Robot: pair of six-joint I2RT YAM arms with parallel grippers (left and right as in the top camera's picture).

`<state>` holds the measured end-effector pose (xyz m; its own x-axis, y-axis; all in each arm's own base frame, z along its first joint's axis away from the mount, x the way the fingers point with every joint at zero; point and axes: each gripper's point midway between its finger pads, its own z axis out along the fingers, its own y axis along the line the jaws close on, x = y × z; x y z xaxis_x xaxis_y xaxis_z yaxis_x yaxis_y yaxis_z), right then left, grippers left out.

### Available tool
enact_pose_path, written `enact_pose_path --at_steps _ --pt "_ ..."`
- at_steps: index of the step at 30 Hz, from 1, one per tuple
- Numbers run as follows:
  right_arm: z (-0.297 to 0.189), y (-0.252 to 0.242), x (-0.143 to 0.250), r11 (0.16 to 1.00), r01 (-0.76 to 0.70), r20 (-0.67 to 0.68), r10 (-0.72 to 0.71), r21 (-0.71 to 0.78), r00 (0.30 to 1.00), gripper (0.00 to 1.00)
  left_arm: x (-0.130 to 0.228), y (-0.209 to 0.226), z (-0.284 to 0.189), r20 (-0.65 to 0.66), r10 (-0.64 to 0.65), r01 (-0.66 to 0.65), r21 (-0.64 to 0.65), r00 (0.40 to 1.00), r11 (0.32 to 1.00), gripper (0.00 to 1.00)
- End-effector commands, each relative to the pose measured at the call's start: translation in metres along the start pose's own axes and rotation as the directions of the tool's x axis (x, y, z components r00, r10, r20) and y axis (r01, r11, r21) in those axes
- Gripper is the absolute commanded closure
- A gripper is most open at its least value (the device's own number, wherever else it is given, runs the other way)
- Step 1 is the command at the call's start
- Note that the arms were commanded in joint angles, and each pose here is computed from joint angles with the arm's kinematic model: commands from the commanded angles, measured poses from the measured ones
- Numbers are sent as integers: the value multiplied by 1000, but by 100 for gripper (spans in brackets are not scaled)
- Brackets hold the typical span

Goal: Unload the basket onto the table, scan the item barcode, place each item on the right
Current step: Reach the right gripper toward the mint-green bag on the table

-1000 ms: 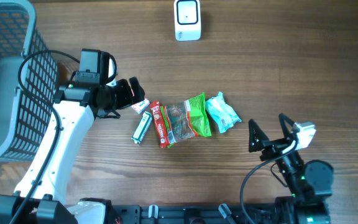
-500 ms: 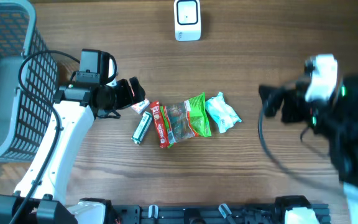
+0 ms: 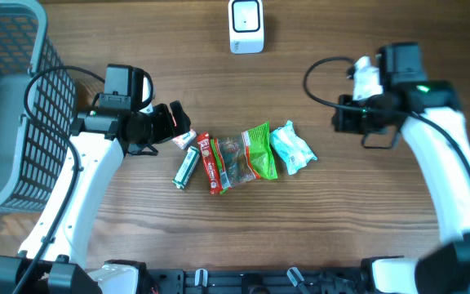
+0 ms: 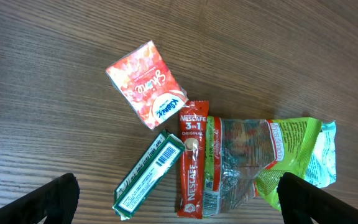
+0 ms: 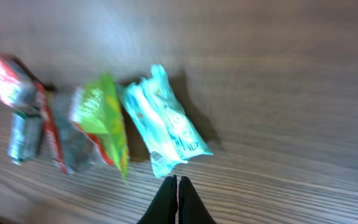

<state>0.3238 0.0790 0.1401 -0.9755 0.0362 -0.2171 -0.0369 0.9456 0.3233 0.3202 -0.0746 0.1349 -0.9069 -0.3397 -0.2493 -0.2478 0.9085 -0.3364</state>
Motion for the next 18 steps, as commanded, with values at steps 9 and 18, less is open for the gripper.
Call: enact_pose_path --at_steps 9,18 --pt "87 12 35 996 82 -163 -78 19 984 96 -1 -3 -1 -1 14 -14 10 1000 1000 0" --pt "131 -6 65 1000 11 -135 -8 24 991 96 -1 -3 -1 -1 14 -14 10 1000 1000 0"
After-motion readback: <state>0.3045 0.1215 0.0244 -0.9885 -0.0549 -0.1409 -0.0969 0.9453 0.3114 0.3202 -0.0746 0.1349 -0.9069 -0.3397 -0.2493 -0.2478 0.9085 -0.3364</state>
